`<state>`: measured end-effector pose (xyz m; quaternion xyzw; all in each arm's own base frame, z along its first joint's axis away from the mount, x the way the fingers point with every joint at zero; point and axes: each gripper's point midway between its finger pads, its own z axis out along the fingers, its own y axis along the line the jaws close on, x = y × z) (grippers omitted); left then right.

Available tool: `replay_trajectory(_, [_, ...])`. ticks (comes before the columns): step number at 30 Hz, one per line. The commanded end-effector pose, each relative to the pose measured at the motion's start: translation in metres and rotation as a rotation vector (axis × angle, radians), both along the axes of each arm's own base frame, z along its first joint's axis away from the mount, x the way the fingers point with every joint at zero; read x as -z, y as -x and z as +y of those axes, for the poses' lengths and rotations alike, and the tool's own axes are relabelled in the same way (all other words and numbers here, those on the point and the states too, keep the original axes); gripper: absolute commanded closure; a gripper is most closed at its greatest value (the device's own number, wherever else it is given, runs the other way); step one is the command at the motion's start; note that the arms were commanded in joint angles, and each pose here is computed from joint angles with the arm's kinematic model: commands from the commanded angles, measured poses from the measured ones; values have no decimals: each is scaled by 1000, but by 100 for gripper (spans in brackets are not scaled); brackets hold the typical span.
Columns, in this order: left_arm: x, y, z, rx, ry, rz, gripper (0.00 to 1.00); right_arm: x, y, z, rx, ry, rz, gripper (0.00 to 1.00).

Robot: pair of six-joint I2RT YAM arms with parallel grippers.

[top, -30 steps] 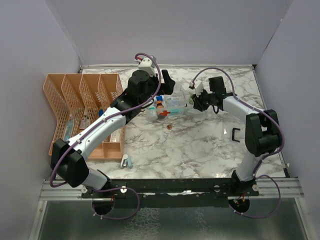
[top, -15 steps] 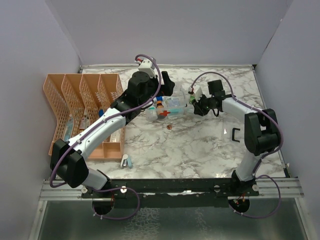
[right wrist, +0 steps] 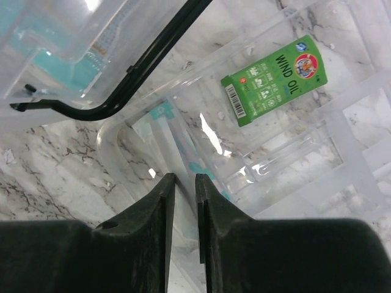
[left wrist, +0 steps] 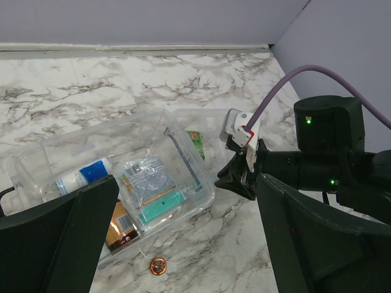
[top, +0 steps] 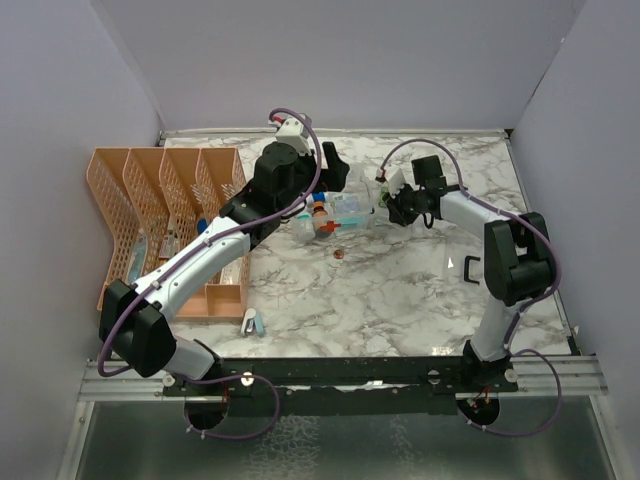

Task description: Organize the medicine kit

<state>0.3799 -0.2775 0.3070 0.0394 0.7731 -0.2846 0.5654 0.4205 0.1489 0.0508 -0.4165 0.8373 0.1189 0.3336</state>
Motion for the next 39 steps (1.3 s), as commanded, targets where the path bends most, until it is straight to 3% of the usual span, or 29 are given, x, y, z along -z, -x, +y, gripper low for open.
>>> replay_trajectory(1, [-16, 7, 1, 15, 14, -48, 2, -12, -27, -6, 85, 23, -76, 79])
replay_trajectory(9, [-15, 7, 1, 16, 13, -47, 2, -29, -25, -1, 102, -25, -93, 72])
replay_trajectory(20, [-13, 8, -1, 22, 21, -39, 2, -25, 1, 16, -38, -86, -29, 72])
replay_trajectory(25, [-13, 8, -3, 26, 23, -39, 2, -28, 9, 19, -73, -103, -23, 66])
replay_trajectory(34, [-15, 8, -1, 21, 22, -43, 2, -40, -11, 3, 94, -73, -85, 73])
replay_trajectory(39, [-16, 6, 5, 3, -11, -60, 2, -61, -3, 2, 252, -163, -52, 73])
